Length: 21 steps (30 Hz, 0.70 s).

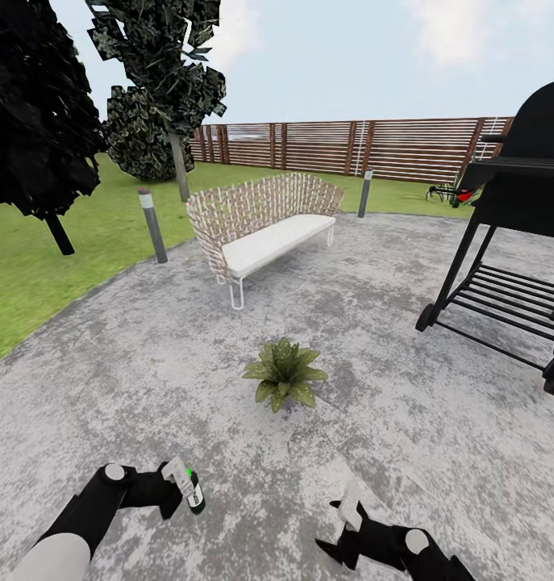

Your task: Pick up the pesticide atomizer in the garden and spray insectifuge to fully cover both potted plants in the garden.

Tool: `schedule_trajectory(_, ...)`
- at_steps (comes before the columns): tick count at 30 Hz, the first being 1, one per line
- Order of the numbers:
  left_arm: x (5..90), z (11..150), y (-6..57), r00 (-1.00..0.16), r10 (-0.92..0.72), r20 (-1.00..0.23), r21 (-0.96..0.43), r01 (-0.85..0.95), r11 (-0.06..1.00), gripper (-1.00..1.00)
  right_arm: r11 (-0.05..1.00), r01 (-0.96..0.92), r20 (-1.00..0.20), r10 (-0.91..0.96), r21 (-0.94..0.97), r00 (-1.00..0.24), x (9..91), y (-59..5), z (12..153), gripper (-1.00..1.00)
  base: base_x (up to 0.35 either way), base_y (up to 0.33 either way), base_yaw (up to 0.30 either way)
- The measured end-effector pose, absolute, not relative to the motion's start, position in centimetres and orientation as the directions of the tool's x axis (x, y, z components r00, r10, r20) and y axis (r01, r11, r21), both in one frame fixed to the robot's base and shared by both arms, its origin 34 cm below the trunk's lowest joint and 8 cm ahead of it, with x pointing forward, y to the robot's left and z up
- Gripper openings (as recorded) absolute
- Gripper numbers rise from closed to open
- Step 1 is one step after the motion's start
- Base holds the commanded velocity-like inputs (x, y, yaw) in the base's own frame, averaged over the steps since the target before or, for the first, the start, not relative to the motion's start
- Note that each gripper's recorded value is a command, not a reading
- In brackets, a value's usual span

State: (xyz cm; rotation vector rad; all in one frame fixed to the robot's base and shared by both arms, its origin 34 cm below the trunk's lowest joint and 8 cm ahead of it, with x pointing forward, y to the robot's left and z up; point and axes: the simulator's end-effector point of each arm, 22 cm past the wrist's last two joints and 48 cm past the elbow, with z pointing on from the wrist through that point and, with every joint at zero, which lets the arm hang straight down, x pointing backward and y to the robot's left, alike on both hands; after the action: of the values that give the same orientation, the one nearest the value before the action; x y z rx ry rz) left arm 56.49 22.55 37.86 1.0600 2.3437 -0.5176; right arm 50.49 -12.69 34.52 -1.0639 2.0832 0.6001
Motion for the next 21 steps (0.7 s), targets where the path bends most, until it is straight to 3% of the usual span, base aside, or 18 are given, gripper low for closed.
schedule_trajectory(7,55.4,37.0,21.3,-0.528,0.637,-0.561,-0.123,0.815,0.567,-1.0,0.517,-0.852,-0.797,-0.478,0.084,-0.369,52.2,-9.6,36.3,-1.0,0.0,0.0,0.0)
schedule_trajectory(11,54.2,36.5,18.5,-0.471,0.693,-0.546,-0.13,0.864,0.486,-1.0,0.405,-0.913,-0.82,-0.505,0.049,-0.268,52.2,-4.4,38.0,-1.0,0.0,0.0,0.0)
schedule_trajectory(21,52.5,35.9,15.4,-0.37,0.775,-0.512,-0.126,0.925,0.358,-1.0,0.382,-0.923,-0.852,-0.466,0.049,-0.239,52.8,-0.4,39.9,-1.0,0.0,0.0,0.0)
